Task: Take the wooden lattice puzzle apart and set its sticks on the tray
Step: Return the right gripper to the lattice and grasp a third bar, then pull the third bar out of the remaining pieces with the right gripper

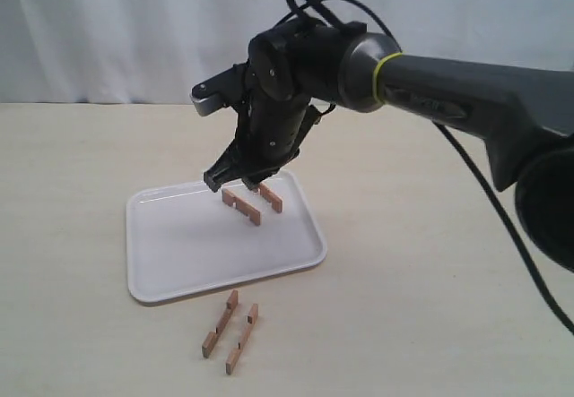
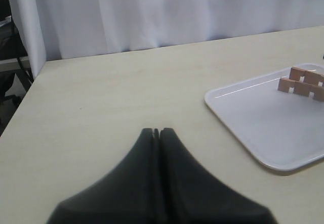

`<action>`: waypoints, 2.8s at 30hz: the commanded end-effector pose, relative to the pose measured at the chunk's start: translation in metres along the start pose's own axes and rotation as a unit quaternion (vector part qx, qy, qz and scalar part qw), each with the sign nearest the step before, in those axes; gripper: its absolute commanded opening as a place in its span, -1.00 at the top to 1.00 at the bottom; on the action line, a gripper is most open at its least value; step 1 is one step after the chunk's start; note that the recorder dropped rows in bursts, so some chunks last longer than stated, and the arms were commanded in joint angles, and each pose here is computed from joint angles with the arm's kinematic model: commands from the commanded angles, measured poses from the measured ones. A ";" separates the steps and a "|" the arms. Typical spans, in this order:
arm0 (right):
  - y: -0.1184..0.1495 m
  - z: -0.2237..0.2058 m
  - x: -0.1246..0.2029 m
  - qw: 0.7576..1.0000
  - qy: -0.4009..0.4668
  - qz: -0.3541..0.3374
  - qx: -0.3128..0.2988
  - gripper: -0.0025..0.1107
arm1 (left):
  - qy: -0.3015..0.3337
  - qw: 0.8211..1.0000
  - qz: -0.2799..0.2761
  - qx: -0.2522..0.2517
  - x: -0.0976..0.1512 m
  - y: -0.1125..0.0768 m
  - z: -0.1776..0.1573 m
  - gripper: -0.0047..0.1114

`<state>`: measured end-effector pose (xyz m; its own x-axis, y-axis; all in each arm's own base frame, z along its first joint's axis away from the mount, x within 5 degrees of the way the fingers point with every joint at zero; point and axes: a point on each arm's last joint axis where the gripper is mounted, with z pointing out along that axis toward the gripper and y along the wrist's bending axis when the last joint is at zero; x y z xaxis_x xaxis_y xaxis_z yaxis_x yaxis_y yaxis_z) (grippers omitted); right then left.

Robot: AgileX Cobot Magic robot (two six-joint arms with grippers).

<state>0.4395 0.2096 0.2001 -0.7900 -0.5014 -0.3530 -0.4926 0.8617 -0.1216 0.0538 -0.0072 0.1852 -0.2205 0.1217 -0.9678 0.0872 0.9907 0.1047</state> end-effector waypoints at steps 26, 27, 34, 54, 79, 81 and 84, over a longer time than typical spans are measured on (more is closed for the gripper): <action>0.091 0.009 0.098 0.991 0.094 0.034 -0.094 0.37 | -0.004 1.000 0.002 0.000 0.000 0.000 0.000 0.92; 0.091 0.010 0.097 0.991 0.093 0.040 -0.093 0.37 | -0.004 1.000 0.002 0.000 0.000 0.000 0.000 0.92; 0.091 0.010 0.097 0.990 0.093 0.052 -0.090 0.37 | -0.004 1.000 0.002 0.000 0.000 0.000 0.000 0.92; 0.089 0.010 0.097 0.991 0.091 0.058 -0.077 0.02 | -0.004 1.000 0.002 0.000 0.000 0.000 0.000 0.92; 0.087 0.023 0.109 0.991 0.104 0.055 -0.060 0.02 | -0.004 1.000 0.002 0.000 0.000 0.000 0.000 0.92; 0.084 0.023 0.112 0.991 0.119 0.043 -0.048 0.01 | -0.004 1.000 0.002 0.000 0.000 0.000 0.000 0.92; 0.084 0.023 0.114 0.990 0.127 0.042 -0.046 0.01 | -0.004 1.000 0.002 0.000 0.000 0.000 0.000 0.92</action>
<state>0.3177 0.2299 0.1297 -0.8919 -0.4329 -0.1311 -0.4376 0.8991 0.0079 0.0538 -0.0072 0.1852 -0.2205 0.1217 -0.9678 0.0872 0.9907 0.1047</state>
